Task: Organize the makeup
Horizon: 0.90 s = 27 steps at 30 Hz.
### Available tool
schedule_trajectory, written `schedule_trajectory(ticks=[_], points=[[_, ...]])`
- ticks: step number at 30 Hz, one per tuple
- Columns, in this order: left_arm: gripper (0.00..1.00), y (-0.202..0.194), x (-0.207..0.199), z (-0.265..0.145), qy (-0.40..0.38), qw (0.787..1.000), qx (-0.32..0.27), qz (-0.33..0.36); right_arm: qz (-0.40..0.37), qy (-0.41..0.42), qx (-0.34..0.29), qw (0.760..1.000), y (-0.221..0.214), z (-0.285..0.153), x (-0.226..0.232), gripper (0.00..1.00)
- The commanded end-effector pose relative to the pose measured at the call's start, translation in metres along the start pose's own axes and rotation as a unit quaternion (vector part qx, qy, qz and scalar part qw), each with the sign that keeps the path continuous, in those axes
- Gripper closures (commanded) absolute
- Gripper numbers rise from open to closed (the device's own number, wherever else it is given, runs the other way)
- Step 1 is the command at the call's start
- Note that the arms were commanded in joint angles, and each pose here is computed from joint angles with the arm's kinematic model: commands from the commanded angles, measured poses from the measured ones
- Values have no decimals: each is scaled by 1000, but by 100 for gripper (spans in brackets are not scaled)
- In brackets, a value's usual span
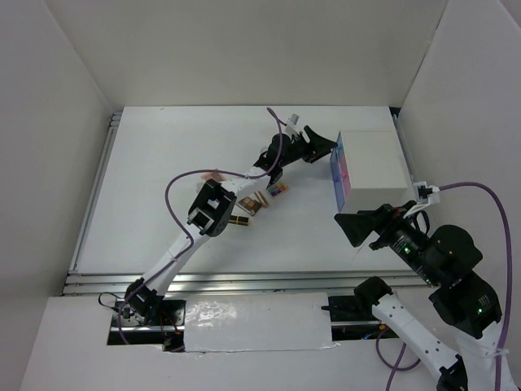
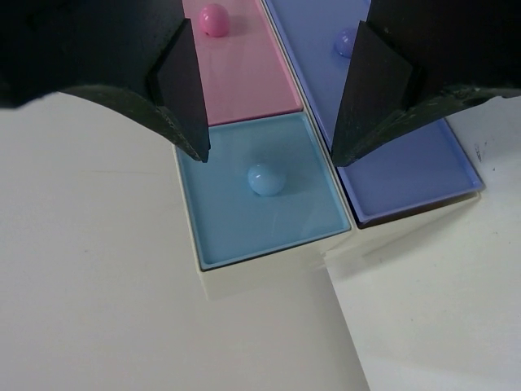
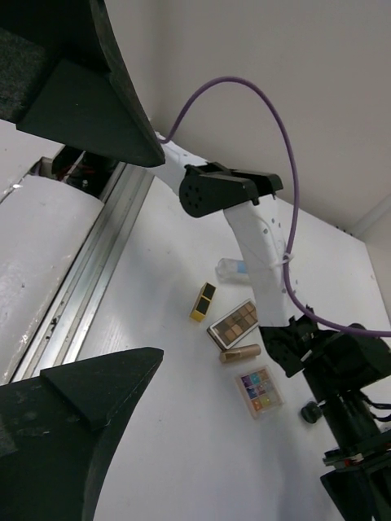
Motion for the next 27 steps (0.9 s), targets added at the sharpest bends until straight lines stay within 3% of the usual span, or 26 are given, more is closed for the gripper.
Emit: schedule_trajectory(ticks=[1, 9, 27], points=[[26, -6, -5, 9, -30, 999, -21, 17, -12, 5, -20, 1000, 9, -13, 3, 0], [34, -12, -3, 16, -43, 998, -45, 11, -12, 15, -15, 1000, 6, -19, 4, 0], [40, -11, -18, 21, -74, 994, -86, 5, -18, 11, -19, 1000, 4, -28, 2, 0]])
Point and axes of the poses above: each gripper's point midway between its finger pads, its own z axis out along the fingers, its own x axis along the line the jaws close on, y = z × x, the point moved 9 cm from there along -z, back along the fingers, and after that the axes turned 15 degrees about -z, right-handed, at the moved point
